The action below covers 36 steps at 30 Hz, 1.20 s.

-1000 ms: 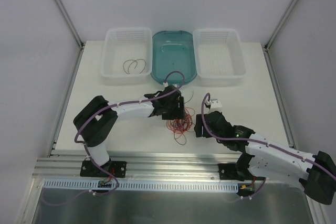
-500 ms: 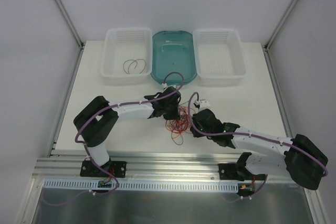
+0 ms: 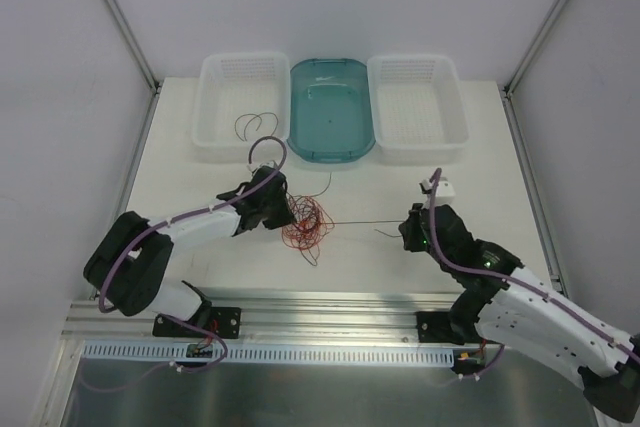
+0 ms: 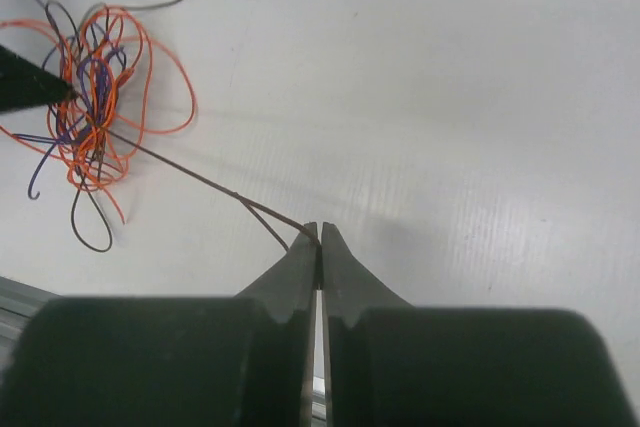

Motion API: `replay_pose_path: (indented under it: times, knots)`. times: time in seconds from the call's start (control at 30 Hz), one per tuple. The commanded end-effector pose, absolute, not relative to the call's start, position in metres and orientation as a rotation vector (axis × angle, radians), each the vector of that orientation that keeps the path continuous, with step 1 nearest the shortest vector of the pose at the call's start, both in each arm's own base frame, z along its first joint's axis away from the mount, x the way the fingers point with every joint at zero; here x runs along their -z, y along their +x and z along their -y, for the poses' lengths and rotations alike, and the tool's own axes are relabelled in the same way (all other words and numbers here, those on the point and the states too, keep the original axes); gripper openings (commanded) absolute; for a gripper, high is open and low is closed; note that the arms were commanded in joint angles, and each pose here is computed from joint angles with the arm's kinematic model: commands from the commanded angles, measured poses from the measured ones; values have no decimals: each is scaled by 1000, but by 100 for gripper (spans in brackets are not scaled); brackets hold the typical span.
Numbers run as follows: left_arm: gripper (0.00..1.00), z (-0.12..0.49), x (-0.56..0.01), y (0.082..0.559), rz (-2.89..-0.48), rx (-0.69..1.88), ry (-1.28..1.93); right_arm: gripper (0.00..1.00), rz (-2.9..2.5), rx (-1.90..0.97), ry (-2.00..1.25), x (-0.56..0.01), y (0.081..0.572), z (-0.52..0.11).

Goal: Untangle the cables

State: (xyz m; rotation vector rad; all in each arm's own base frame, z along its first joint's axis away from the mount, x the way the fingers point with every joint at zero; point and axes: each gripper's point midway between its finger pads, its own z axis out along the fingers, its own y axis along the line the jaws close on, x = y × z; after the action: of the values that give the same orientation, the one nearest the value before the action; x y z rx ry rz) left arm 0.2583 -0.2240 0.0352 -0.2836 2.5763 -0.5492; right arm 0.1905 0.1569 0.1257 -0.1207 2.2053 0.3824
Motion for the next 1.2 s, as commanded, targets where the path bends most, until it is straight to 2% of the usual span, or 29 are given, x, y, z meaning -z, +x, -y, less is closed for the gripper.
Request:
replay_pose_path:
  times: [0.0,0.4,0.57,0.7,0.83,0.93,1.0,1.03,1.07,1.13,1.17]
  knots:
    - [0,181,-34,256,-2532,429,-315,1,-2157,-166,-25,-150,191,-95]
    - [0,115,-30,247,-2473,328,-469,1,-1858,7,255,-269,157,14]
    - [0,98,-34,248,-2456,267,-489,1,-1669,-89,315,-344,132,45]
    - [0,101,-45,248,-2440,292,-464,1,-1695,-138,219,-361,131,32]
    - [0,118,-63,248,-2432,414,-386,1,-1853,-140,89,-326,149,-7]
    - [0,133,-74,243,-2443,525,-307,9,-2036,-142,-26,-270,163,-48]
    - [0,150,-78,234,-2464,608,-231,19,-2144,-219,-85,-239,169,-81]
    - [0,156,-79,231,-2471,629,-194,26,-2225,-205,-116,-206,168,-89]
    - [0,161,-76,227,-2486,634,-162,40,-2268,-231,-136,-192,168,-100]
    - [0,178,-74,216,-2508,647,-44,53,-2367,-297,-203,-163,168,-127]
    - [0,184,-69,212,-2534,640,-7,63,-2414,-306,-231,-147,166,-133]
